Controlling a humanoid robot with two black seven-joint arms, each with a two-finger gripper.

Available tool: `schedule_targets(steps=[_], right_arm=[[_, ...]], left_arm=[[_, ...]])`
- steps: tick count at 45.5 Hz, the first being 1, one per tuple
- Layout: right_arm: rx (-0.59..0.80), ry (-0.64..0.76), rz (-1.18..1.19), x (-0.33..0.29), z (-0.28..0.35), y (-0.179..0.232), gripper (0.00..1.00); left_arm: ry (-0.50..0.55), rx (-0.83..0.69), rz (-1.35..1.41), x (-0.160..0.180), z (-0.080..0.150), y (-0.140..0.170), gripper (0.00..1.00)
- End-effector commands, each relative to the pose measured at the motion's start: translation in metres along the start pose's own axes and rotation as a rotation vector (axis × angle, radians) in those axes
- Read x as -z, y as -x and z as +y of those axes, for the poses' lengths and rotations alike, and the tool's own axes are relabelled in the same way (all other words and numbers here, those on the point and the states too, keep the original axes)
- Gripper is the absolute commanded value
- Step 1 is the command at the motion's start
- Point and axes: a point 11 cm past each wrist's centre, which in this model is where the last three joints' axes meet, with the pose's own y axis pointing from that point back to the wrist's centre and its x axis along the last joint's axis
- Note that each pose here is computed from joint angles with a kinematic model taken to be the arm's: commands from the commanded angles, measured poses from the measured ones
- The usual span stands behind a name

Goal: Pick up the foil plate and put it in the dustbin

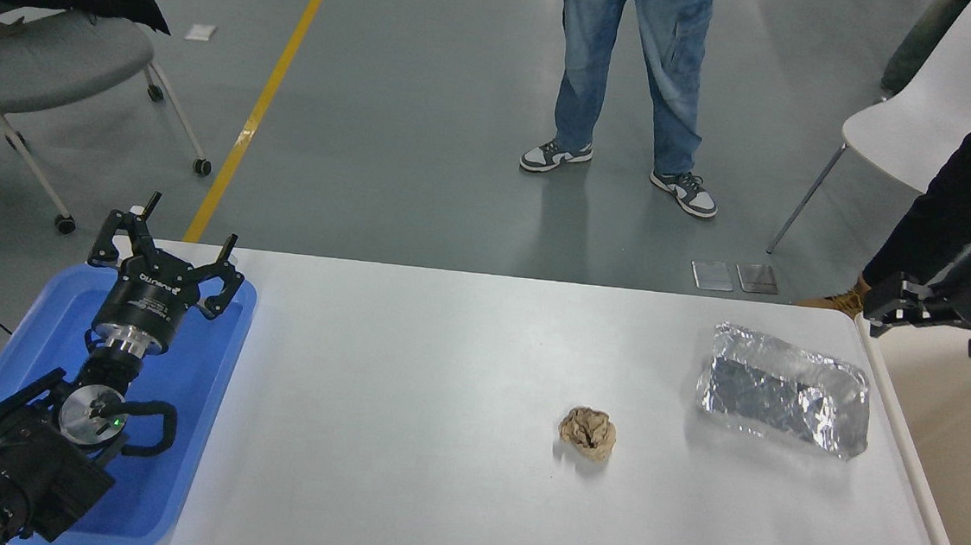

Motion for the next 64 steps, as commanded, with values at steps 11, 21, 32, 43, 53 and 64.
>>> schedule_targets(steps=[11,21,32,43,53,64], right_arm=[[-0.120,0.024,-0.113,-0.029,-0.091,0.070,1.00],[-0.117,0.031,-0.137,-0.035,-0.104,0.090,0.98],[-0.108,0.005,-0.118,-0.024,-0.112,0.102,0.98],[-0.089,-0.045,-0.094,-0.004,-0.119,0.114,0.94],[-0.122,-0.053,-0.079,0.004,-0.126,0.123,0.78],[-0.113,-0.062,-0.077,0.004,-0.129,0.131,0.14]], left_arm=[[-0.002,0.000,0.000,0.000,0.000,0.000,1.00],[0.000,0.000,0.000,0.000,0.000,0.000,1.00],[0.000,0.000,0.000,0.000,0.000,0.000,1.00],[0.000,0.000,0.000,0.000,0.000,0.000,1.00],[0.000,0.000,0.000,0.000,0.000,0.000,1.00],[0.000,0.000,0.000,0.000,0.000,0.000,1.00]])
